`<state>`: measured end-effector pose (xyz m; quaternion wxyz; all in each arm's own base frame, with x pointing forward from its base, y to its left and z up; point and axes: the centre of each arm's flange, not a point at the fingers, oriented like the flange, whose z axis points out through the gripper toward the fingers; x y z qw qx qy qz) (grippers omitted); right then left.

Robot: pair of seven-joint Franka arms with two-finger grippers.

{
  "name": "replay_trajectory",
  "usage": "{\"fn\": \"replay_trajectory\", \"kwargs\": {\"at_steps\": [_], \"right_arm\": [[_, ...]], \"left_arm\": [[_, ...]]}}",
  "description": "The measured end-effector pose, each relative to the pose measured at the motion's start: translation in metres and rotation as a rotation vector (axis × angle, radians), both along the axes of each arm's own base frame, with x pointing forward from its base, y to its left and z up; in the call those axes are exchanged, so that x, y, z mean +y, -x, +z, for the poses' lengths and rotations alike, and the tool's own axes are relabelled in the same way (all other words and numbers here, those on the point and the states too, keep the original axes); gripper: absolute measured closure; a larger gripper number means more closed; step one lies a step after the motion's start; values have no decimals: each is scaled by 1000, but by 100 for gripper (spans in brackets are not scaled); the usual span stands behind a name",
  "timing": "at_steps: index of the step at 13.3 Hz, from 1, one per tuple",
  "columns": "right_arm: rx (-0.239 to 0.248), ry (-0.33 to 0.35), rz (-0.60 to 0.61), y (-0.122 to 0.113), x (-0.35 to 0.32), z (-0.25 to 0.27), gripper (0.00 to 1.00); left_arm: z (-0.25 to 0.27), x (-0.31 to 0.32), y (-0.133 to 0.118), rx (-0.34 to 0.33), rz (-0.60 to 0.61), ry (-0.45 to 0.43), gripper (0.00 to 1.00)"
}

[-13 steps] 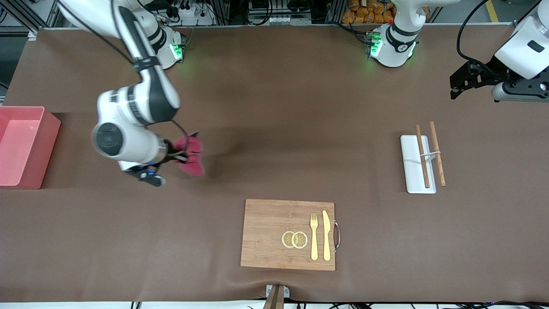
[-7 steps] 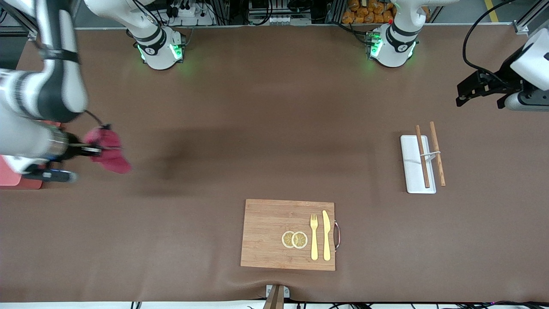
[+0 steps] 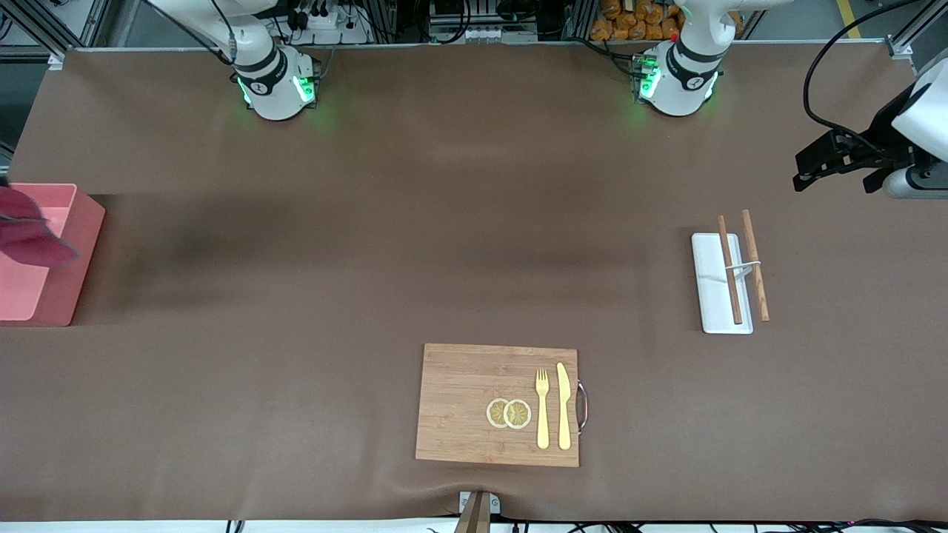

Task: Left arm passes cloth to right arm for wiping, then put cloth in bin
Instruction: 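Lower the cloth into the pink bin and open the right gripper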

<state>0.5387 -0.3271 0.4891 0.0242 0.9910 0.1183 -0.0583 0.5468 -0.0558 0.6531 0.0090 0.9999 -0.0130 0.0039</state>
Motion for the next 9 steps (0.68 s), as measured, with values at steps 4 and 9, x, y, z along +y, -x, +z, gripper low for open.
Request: {"fn": "replay_trajectory", "kwargs": {"at_steps": [4,9], "right_arm": [[-76,89,117,11,-93,-57,94],[-92,6,187,5,-138,-178,93]], "left_arm": [[3,-10,2,-6,-20,0,0],[4,-21,4,-10,-39,1,0]]}}
